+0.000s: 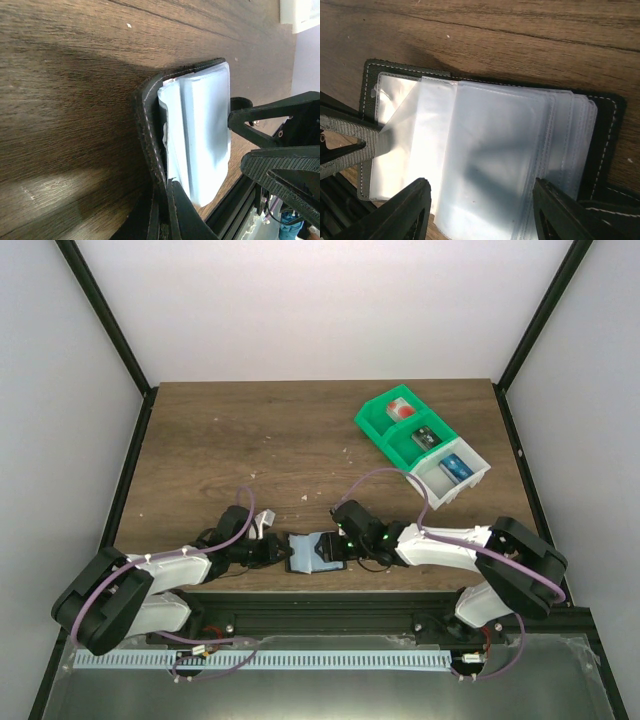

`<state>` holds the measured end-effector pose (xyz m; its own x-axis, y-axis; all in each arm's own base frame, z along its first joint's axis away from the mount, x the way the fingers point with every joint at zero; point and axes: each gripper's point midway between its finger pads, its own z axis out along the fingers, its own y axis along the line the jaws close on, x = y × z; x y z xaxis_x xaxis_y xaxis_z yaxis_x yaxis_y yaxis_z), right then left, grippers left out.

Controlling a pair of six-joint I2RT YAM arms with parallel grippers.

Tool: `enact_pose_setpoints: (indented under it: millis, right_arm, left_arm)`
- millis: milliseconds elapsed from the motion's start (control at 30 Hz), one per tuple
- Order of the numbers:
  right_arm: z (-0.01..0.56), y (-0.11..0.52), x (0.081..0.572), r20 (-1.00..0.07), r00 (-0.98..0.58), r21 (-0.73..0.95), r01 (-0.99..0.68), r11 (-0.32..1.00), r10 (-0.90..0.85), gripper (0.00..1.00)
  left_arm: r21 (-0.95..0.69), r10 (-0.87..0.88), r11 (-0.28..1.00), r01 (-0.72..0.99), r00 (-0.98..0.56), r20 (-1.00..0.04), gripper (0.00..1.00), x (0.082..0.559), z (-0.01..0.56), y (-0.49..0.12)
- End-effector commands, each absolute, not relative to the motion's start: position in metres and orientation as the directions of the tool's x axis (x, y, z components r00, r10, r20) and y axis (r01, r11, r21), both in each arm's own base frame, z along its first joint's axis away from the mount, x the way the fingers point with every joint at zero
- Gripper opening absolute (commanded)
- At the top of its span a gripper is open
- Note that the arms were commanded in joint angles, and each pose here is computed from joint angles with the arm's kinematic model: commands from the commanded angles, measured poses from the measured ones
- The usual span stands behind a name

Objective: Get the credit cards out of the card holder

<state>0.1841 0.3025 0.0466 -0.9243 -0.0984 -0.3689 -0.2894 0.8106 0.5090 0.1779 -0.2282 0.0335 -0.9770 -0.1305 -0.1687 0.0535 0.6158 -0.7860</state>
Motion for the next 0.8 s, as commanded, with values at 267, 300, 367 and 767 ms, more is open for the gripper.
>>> enact_pose_setpoints:
  millis: [267, 300, 367, 767]
  right_arm:
    - [0.041, 0.314, 0.184, -0.357, -0.929, 0.535, -0.292, 0.793, -0.102, 0.57]
    - [0.040, 0.314, 0.183, -0.353, -0.930, 0.536, -0.291, 0.793, -0.103, 0.57]
    - [0.038, 0.315, 0.183, -0.348, -0.932, 0.535, -0.290, 0.793, -0.105, 0.57]
    - [0.058, 0.348, 0.170, -0.332, -0.934, 0.699, -0.336, 0.631, -0.129, 0.57]
  left_arm:
    - [-0.791, -0.125, 0.609, 0.057, -0.978, -0.166, 0.00, 0.176, 0.033, -0.229]
    - [-0.791, -0.125, 0.609, 0.056, -0.978, -0.165, 0.00, 0.176, 0.032, -0.229]
    - [-0.792, -0.123, 0.608, 0.058, -0.978, -0.166, 0.00, 0.176, 0.033, -0.229]
    - [-0.796, -0.124, 0.602, 0.057, -0.979, -0.164, 0.00, 0.176, 0.033, -0.230]
